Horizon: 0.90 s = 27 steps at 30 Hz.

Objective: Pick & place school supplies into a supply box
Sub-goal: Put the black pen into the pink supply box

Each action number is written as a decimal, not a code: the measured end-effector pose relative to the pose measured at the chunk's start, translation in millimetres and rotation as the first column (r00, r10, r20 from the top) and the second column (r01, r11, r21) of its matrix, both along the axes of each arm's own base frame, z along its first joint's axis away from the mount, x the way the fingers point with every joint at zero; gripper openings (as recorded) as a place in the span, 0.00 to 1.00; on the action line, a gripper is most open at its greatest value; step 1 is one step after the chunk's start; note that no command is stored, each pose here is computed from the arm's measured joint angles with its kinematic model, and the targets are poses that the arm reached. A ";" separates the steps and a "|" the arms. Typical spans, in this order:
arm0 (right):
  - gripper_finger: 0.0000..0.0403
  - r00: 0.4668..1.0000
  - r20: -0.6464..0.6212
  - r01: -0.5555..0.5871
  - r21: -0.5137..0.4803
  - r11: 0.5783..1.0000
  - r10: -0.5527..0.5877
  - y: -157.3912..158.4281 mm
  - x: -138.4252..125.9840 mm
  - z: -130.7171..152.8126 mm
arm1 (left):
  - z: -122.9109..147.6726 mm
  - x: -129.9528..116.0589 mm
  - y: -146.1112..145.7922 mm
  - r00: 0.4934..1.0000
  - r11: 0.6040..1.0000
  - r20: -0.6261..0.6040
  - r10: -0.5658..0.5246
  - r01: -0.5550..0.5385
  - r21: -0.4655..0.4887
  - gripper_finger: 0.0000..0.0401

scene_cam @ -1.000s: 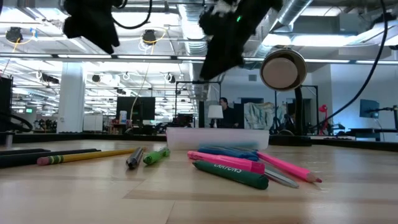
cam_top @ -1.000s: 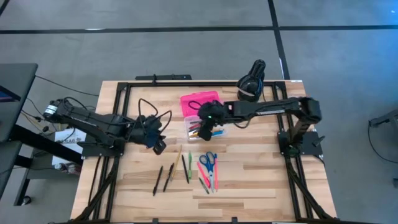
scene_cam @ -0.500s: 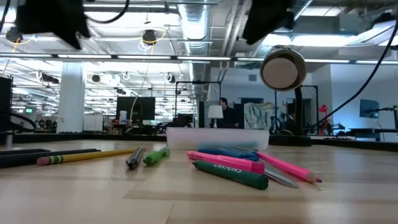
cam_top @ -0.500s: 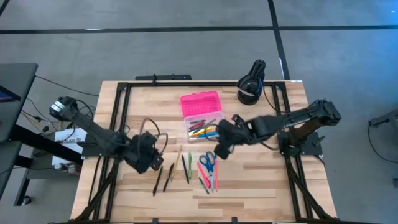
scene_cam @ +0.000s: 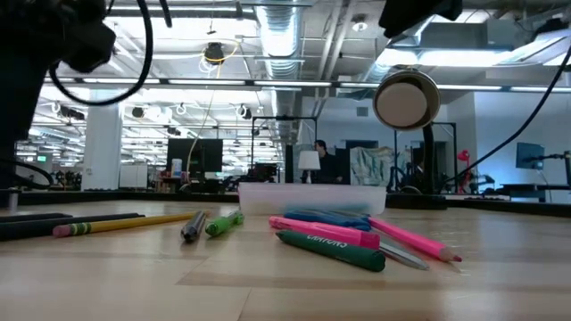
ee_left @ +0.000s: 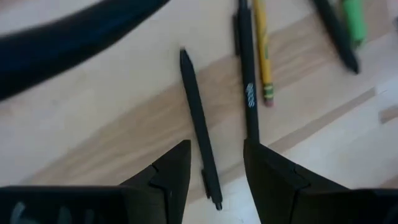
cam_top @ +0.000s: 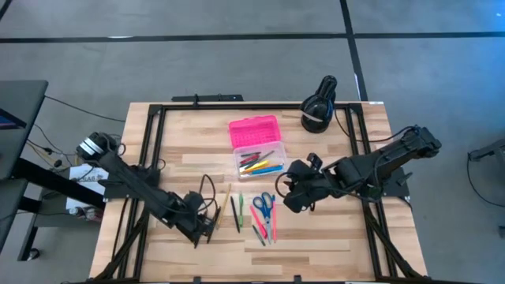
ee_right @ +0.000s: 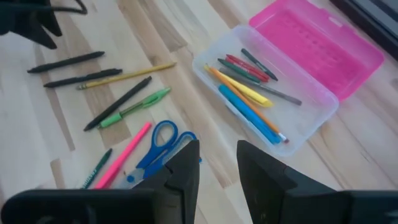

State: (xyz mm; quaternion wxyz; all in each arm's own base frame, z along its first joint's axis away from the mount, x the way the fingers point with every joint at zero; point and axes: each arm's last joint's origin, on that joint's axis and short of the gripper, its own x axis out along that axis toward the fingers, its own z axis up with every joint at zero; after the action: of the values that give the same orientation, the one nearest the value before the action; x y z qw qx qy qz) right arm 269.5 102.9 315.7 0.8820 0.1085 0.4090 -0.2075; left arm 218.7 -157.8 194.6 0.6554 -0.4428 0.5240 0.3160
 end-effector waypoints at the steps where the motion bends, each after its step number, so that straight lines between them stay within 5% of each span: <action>1: 0.25 1.000 -0.006 -0.003 -0.002 1.000 0.003 0.5 -0.7 -0.4 | -3.6 2.5 -2.1 1.000 1.000 -0.002 0.000 0.000 -0.008 0.35; 10: 0.25 0.999 -0.039 -0.015 -0.013 1.000 0.015 2.6 -2.5 -3.4 | -26.5 13.7 -11.3 0.999 1.000 -0.033 -0.006 0.005 -0.020 0.35; 27: 0.25 0.999 -0.046 -0.016 -0.019 1.000 0.015 0.2 -1.9 -3.5 | -28.6 9.5 -5.9 0.997 0.995 -0.059 -0.042 0.047 0.083 0.35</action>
State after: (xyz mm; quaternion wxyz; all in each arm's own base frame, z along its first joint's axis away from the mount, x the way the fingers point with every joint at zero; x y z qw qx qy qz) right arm 267.7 103.1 312.1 0.8749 0.0921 0.4280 -0.2072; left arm 228.2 -163.7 166.0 0.6653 -0.3936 0.5384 0.3355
